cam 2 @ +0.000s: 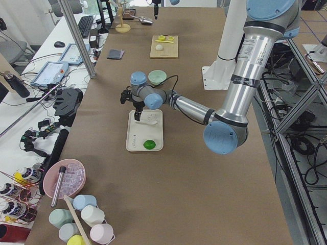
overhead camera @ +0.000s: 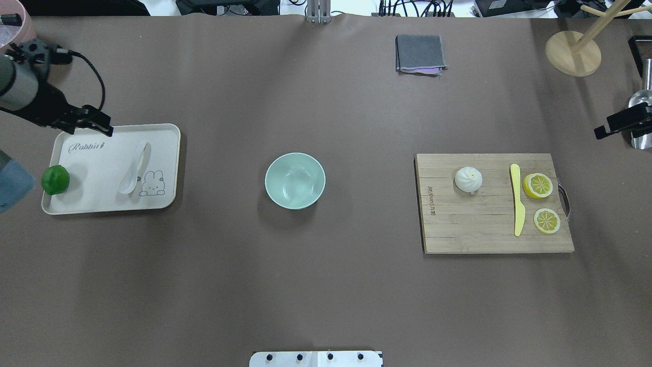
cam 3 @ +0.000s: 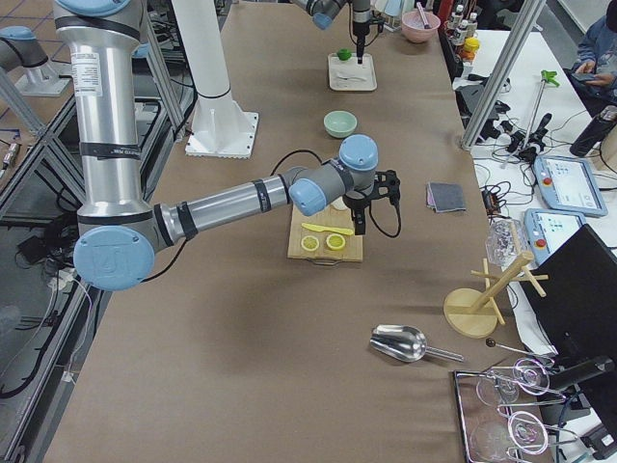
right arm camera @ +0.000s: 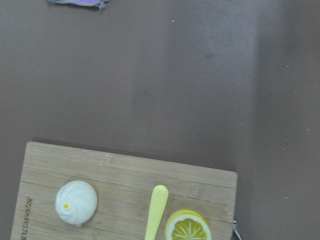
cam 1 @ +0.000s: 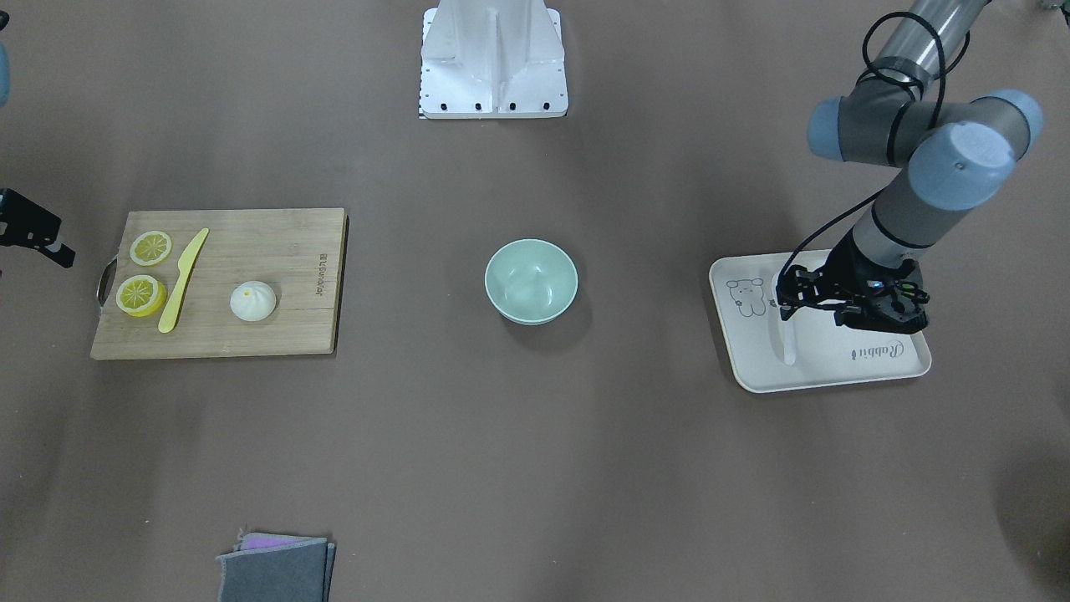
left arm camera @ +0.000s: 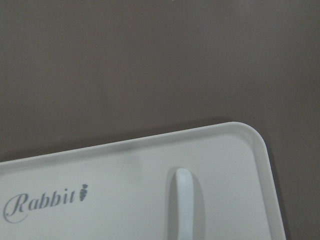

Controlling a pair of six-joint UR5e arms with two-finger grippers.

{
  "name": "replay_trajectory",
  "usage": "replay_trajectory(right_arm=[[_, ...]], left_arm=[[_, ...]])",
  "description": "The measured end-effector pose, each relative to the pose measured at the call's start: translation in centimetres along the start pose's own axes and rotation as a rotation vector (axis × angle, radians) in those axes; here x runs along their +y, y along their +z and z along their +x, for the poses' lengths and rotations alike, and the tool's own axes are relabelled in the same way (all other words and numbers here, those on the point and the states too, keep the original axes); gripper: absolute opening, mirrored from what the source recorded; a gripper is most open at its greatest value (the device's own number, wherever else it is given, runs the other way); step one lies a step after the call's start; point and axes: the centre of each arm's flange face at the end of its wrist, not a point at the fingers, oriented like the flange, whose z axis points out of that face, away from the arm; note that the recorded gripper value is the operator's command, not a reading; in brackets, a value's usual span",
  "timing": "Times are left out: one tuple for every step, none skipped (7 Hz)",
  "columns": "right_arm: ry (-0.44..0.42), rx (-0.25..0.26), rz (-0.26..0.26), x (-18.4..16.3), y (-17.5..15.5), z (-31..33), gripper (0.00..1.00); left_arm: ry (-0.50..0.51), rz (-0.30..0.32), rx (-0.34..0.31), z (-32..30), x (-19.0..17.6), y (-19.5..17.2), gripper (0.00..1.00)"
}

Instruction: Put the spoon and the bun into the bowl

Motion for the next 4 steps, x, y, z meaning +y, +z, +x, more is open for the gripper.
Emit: replay_trajectory(right_arm=[[-0.002, 0.004, 0.000, -0.4, 0.7, -1.5, 0.98], [-0.001, 0.005, 0.000, -0.5, 1.1, -2.3, 0.98], [0.003, 0.004, -0.001, -0.5, 1.3, -2.8, 0.98], [0.005, 0.002, -0.001, -0.5, 1.4, -3.2, 0.99]], left_arm=[[0.013, -0.008, -0.015, 0.7, 0.4, 1.2, 0.59], [0.020, -0.015, -0.025, 0.9, 0.8, 2.0, 0.58], [0.024, -0.024, -0.033, 0.9, 1.2, 2.7, 0.51], [0.026, -0.032, -0.036, 0.9, 1.4, 3.2, 0.51]])
